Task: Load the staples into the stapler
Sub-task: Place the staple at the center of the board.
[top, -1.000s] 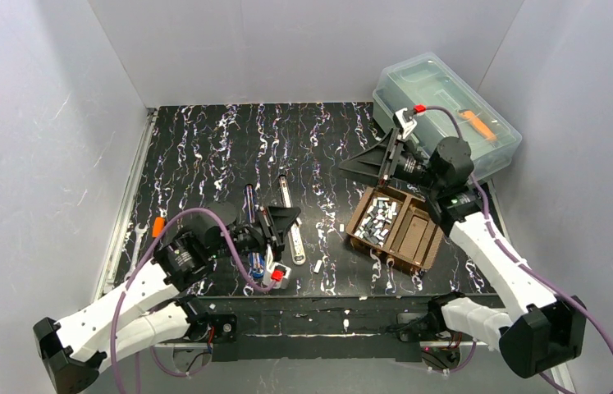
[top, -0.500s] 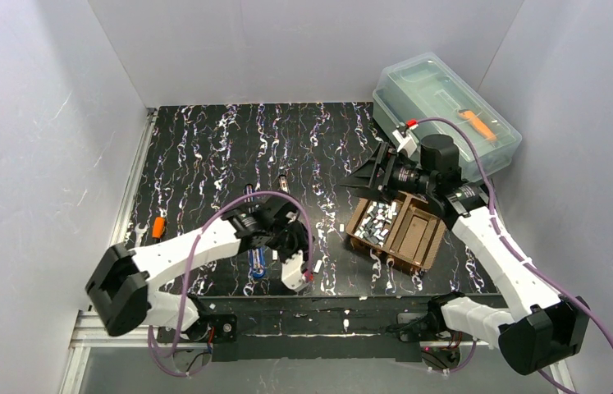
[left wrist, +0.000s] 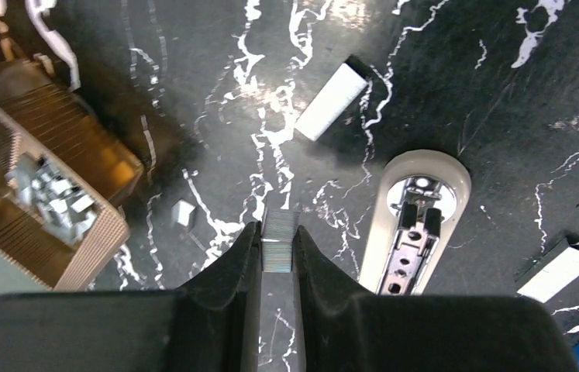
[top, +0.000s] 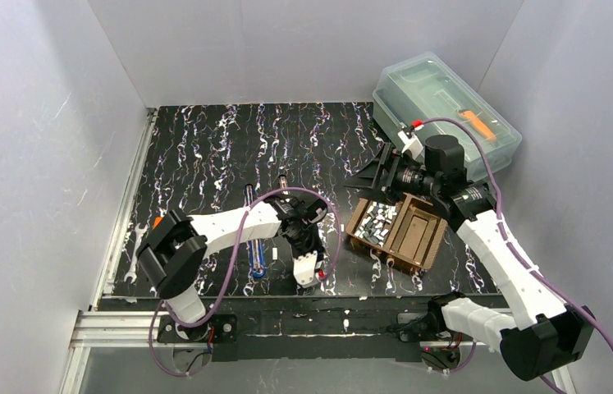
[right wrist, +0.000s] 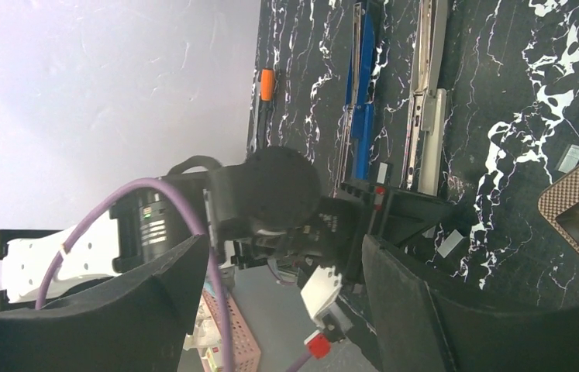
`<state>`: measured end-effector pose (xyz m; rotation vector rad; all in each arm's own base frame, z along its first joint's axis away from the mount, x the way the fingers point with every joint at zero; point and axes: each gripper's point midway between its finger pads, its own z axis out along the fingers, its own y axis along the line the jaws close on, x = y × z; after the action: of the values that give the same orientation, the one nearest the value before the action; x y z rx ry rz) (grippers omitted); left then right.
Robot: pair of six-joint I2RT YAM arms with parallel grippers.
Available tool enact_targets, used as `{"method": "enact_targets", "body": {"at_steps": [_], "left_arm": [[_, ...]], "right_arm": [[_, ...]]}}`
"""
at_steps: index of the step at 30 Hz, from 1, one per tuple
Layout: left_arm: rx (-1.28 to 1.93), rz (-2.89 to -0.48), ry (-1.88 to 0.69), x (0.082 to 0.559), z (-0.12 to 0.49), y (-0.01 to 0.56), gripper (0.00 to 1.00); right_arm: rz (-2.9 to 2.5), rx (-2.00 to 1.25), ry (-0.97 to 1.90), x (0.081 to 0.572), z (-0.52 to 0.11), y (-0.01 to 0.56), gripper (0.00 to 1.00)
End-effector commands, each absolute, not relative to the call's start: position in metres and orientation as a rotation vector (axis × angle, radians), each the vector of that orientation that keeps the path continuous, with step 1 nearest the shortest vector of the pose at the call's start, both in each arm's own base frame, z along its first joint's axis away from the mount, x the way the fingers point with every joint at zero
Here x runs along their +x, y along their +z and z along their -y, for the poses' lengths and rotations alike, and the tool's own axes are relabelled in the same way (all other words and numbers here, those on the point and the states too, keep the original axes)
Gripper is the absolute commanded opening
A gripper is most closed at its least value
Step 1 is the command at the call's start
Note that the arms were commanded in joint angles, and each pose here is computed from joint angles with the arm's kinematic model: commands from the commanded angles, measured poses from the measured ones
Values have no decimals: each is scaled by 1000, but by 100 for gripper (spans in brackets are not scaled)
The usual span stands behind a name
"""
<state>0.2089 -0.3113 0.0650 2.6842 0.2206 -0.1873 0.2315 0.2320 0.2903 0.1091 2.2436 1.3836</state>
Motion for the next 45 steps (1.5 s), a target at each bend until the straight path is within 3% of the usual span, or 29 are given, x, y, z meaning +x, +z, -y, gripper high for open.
{"method": "enact_targets", "body": {"at_steps": [1, 29, 36, 45], "left_arm": [[2784, -179, -226, 207, 305, 55, 0], [3052, -162, -221, 225, 299, 10, 0], [3049, -162, -237, 219, 298, 10, 25], [3004, -171, -212, 217, 302, 13, 34]], "right_arm": [[-2139, 64, 1397, 229, -229, 326, 81], [-2151, 20, 1365, 216, -222, 318, 82], [-2159, 28, 1360, 217, -220, 315, 83], [-2139, 33, 1373, 215, -219, 317, 83]]}}
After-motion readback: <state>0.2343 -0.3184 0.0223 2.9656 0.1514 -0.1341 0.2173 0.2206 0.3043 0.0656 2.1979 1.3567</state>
